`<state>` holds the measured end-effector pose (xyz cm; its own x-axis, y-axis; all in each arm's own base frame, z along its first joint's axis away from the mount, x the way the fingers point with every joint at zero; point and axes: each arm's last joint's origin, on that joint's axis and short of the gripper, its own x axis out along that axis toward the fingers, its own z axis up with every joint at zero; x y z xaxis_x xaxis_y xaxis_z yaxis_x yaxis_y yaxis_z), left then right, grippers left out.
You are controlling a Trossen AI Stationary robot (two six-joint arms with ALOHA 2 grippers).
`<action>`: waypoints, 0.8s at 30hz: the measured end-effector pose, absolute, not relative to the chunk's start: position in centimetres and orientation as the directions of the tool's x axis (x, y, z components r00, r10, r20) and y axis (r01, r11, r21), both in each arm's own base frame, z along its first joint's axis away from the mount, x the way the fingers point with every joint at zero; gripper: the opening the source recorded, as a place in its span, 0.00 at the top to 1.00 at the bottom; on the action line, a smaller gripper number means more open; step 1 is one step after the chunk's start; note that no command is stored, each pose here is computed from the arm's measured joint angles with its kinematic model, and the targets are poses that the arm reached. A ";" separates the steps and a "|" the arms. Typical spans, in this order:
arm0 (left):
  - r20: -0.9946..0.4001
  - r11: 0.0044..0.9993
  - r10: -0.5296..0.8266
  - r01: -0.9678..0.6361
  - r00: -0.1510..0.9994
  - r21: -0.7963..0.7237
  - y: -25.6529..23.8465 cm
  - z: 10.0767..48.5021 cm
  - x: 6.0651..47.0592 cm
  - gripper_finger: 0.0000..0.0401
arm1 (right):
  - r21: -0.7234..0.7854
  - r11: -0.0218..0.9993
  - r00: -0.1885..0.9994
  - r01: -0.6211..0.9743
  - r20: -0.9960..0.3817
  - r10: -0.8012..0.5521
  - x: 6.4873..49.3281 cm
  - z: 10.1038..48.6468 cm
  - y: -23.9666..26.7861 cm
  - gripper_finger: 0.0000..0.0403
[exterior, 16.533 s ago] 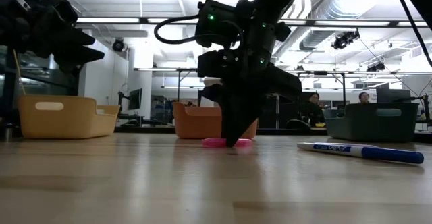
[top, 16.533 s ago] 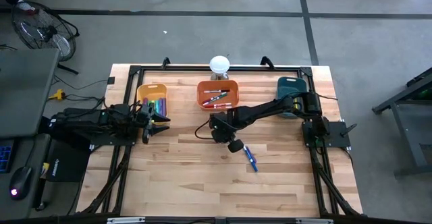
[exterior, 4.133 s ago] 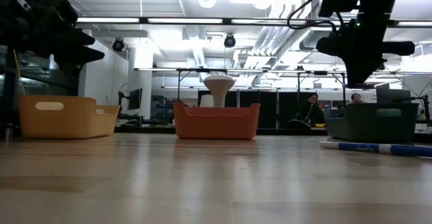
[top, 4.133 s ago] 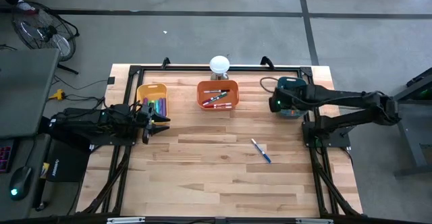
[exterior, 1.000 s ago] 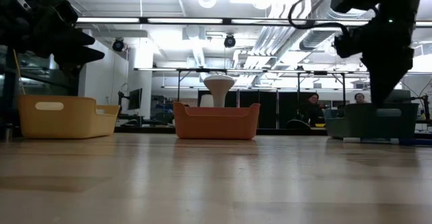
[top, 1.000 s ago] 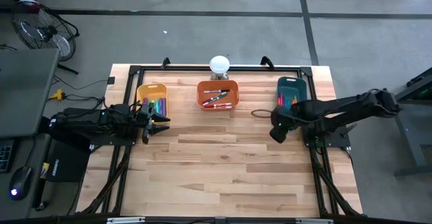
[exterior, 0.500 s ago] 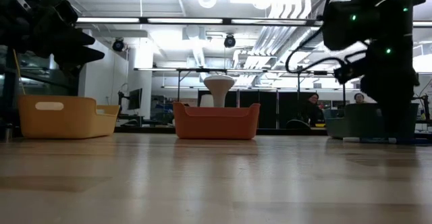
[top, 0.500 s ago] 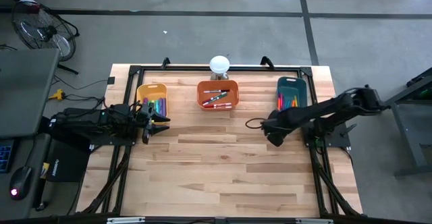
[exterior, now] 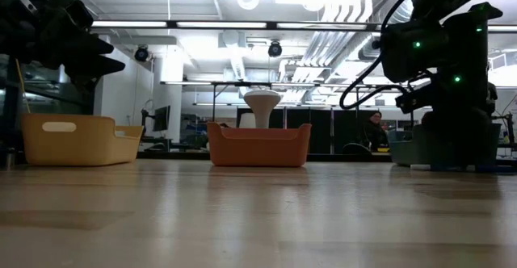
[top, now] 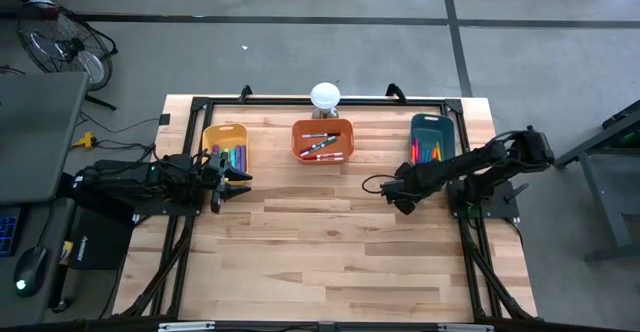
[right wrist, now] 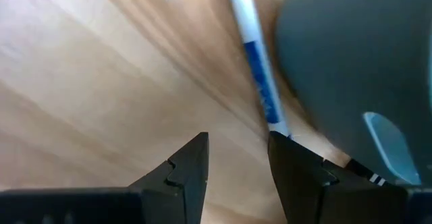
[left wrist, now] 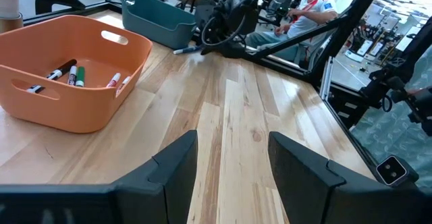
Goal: Pick & Place Markers
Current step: Put the blue marker pen into the orange bin
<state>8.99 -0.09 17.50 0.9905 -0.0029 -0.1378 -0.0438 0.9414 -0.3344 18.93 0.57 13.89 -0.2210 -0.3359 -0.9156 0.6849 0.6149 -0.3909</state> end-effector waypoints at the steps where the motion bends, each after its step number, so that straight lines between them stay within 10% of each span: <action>1: -0.138 0.941 -0.003 -0.044 0.990 -0.334 -0.1 17.5 9.0 0.55 | -0.393 0.611 -0.220 0.688 -0.914 -0.340 18.9 13.9 0.6 0.65; 24: -0.138 0.941 -0.003 -0.044 0.990 -0.334 -0.1 17.5 9.0 0.55 | -0.319 0.662 -0.183 0.678 -0.946 -0.269 19.6 13.7 -1.4 0.65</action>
